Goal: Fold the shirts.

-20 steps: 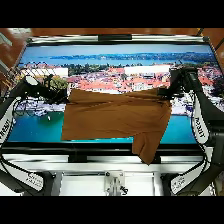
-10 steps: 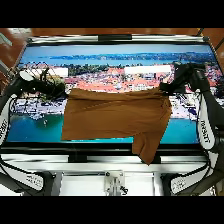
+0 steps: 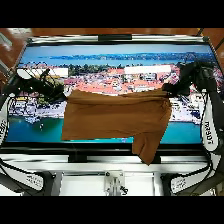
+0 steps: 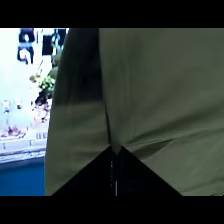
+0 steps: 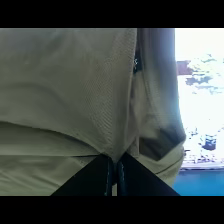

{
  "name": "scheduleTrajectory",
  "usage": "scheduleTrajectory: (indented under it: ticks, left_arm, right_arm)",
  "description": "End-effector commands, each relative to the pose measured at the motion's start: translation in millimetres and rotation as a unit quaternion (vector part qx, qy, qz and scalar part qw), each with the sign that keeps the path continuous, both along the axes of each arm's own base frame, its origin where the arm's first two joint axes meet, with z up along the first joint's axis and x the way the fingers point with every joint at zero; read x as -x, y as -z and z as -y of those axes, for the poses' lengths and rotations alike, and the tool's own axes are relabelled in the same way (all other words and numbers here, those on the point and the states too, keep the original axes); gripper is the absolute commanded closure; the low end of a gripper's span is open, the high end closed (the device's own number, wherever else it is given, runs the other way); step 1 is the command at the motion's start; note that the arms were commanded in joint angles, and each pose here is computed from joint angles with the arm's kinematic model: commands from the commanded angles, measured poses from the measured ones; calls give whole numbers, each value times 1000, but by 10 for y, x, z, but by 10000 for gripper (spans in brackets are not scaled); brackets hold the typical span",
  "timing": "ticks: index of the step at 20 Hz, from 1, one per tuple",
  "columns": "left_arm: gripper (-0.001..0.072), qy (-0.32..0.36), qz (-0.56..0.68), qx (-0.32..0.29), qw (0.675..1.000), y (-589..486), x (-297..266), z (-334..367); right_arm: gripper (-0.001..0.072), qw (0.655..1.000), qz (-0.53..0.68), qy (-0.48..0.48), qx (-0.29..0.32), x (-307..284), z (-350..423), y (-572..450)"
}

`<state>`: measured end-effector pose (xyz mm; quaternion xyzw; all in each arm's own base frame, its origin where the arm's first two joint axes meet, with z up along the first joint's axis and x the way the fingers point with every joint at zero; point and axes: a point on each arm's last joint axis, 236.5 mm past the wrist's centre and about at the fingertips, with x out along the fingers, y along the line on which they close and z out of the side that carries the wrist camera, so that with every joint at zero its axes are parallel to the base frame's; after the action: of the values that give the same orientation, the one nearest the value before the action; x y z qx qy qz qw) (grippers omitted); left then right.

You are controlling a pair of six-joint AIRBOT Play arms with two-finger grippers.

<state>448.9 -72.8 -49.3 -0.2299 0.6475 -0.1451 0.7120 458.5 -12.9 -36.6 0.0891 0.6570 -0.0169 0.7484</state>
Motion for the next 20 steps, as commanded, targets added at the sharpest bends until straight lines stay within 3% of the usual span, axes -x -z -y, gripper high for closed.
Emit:
scheduleTrajectory:
  ticks: [1, 2, 3, 4, 5, 6, 7, 12, 14, 20]
  left_arm:
    - [674, 0, -43, -1, 999, 268, 250, 63]
    - [674, -10, -48, -2, 999, 324, 262, 70]
    - [674, -15, -44, 0, 999, 331, 238, 76]
    - [673, -21, -37, 11, 999, 289, 194, 111]
    - [596, -28, -32, 28, 999, 212, 143, 152]
    - [219, -32, -27, 44, 998, 108, 92, 181]
    - [-13, -29, -23, 51, 998, 4, 58, 168]
    - [27, 7, -43, 31, 999, -467, 405, -219]
    - [50, 30, -78, 7, 997, -366, 873, -352]
    - [46, -20, -134, 43, 990, 289, 1973, -298]
  right_arm:
    - [641, 999, -41, 6, -18, 101, -121, 213]
    - [640, 998, -49, 12, -28, 110, -162, 260]
    - [591, 998, -50, 14, -35, 107, -195, 271]
    - [395, 998, -46, 14, -38, 94, -208, 252]
    - [241, 998, -41, 9, -39, 87, -205, 209]
    - [241, 999, -35, 2, -36, 91, -168, 122]
    - [241, 999, -29, -6, -32, 101, -117, 1]
    - [241, 998, -62, -1, 13, 689, 611, -678]
    - [241, 996, -80, 39, -1, 1025, 866, -762]
    - [241, 991, -66, 96, -63, 1495, 915, -692]
